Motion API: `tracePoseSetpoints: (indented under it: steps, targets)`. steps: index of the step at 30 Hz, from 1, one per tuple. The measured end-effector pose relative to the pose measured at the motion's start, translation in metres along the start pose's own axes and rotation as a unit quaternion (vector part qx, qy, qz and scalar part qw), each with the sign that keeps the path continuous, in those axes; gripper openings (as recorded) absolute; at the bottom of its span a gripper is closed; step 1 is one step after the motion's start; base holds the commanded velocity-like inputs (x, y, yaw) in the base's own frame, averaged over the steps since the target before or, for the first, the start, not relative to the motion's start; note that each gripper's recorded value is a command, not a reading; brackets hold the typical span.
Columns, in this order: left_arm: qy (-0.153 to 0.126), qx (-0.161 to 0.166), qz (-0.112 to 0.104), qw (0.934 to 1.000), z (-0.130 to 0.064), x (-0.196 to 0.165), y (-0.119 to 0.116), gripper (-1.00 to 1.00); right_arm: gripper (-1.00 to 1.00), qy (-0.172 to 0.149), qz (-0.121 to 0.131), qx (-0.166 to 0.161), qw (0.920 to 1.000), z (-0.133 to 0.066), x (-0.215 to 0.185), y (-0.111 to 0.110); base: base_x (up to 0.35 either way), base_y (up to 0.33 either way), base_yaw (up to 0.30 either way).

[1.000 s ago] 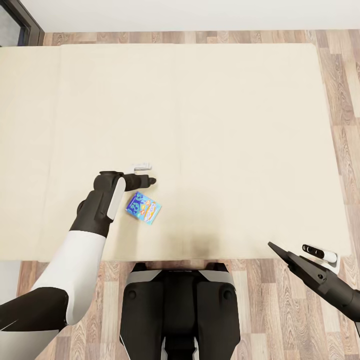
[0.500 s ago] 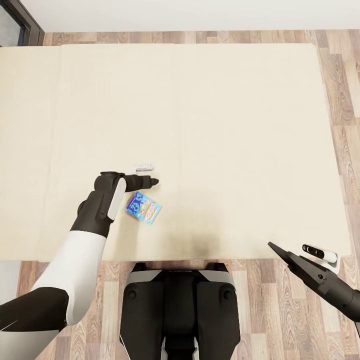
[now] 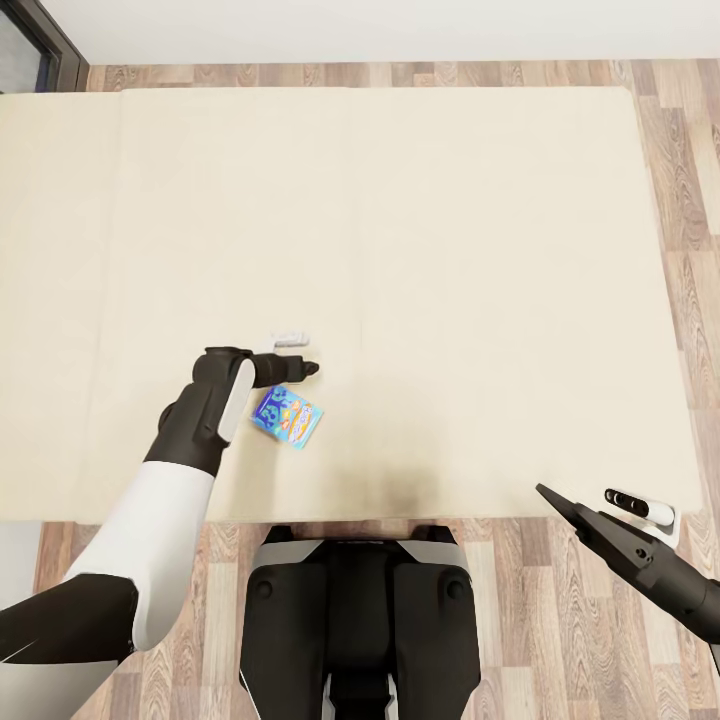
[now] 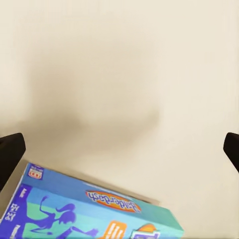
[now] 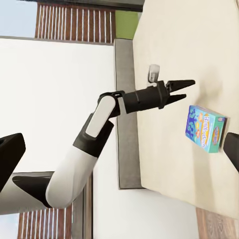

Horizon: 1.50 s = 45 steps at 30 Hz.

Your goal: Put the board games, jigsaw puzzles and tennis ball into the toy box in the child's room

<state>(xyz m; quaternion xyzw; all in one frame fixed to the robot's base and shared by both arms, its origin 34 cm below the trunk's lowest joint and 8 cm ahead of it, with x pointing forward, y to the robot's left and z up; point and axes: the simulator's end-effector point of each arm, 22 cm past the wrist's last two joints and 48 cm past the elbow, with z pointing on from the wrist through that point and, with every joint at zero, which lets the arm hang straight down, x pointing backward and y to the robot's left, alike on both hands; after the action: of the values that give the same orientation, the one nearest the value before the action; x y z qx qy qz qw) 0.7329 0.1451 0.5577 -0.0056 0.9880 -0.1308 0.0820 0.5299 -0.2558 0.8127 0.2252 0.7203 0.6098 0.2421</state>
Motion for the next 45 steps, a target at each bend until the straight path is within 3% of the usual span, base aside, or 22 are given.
tracePoseSetpoints:
  steps: [10, 35, 45]
  targets:
    - [0.010, -0.004, -0.004, 0.9999, 0.016, 0.019, 0.006, 1.00, 1.00, 0.000, 0.000, 0.000, 1.0000, 0.000, 0.000, 0.000, 0.000, 0.000, 0.000]
    - [0.017, -0.005, -0.003, 0.9998, 0.019, 0.024, 0.007, 1.00, 1.00, 0.000, 0.000, 0.000, 1.0000, 0.000, 0.000, 0.000, 0.000, 0.000, 0.000]
    - [0.045, -0.009, -0.010, 0.9989, 0.027, 0.046, 0.012, 1.00, 1.00, 0.000, 0.000, 0.000, 1.0000, 0.000, 0.000, 0.000, 0.000, 0.000, 0.000]
